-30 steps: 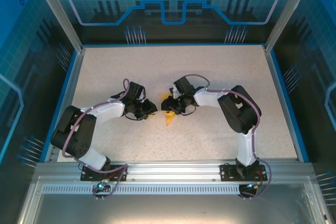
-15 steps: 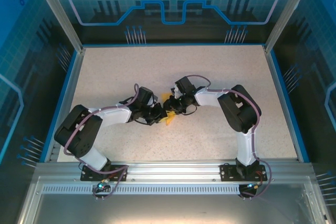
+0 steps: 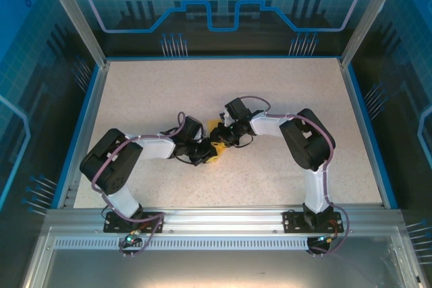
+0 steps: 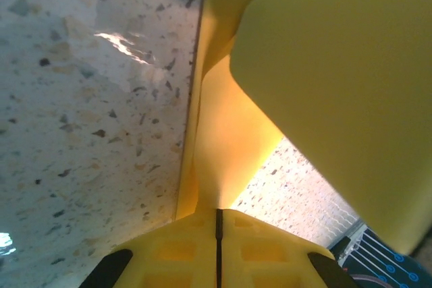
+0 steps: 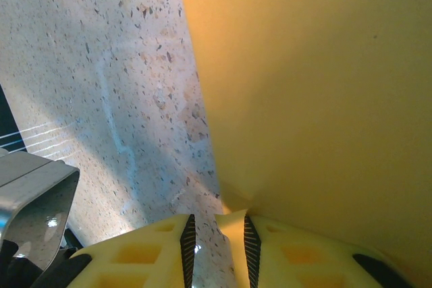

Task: Fold a paper plane with a square sheet of paper (pick it up from the middle)
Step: Third fold the triangle at the center of the table.

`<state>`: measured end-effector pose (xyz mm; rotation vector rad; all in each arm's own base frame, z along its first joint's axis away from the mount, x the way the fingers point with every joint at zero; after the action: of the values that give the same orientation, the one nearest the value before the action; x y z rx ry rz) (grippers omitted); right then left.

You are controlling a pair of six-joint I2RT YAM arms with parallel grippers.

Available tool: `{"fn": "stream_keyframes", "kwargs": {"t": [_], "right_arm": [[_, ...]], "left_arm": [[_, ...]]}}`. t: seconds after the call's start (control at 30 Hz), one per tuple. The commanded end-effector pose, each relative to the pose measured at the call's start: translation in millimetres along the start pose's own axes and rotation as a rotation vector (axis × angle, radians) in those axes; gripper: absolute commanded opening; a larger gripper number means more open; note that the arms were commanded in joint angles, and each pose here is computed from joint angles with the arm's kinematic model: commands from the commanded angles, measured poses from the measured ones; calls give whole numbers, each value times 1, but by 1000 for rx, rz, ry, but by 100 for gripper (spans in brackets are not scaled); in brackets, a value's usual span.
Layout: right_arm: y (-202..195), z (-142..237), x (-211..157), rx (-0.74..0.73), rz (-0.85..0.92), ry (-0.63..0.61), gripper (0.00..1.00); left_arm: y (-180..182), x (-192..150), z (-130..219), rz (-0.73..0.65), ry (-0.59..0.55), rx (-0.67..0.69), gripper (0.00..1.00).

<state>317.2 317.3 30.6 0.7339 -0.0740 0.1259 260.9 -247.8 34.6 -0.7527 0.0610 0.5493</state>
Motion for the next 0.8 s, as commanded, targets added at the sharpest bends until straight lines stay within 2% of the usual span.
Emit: {"fn": "stream_keyframes", "kwargs": {"t": [0.0,0.13,0.3,0.6,0.77], "right_arm": [[-59,-16,-28,-186,-125,95,29],[-61,-16,-29,-192,-127,96,29],[-61,-17,-29,-192,-131,94,29],[-43,-10,-16,-125,-116,44,29],[-31,-3,-9,-91,-96,11,29]], "left_arm": [[7,1,-2,-2,-16,59,10],[12,4,4,-8,-53,100,10],[4,3,7,-24,-56,70,10],[-7,-3,11,-53,-39,5,19],[-3,-2,10,-49,-52,21,15]]}}
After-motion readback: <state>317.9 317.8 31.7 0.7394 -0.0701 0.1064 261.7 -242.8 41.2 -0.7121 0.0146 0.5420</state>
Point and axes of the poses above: each hand's point on the last joint's axis, 136 mm out from that joint toward the fingers, its own z axis back along the fingers, its own y axis along the line the jaws close on, x = y × z, the point moved 2 cm from there along z, back along the fingers, and after that the axes turned 10 degrees about z, right-handed, at the moved point
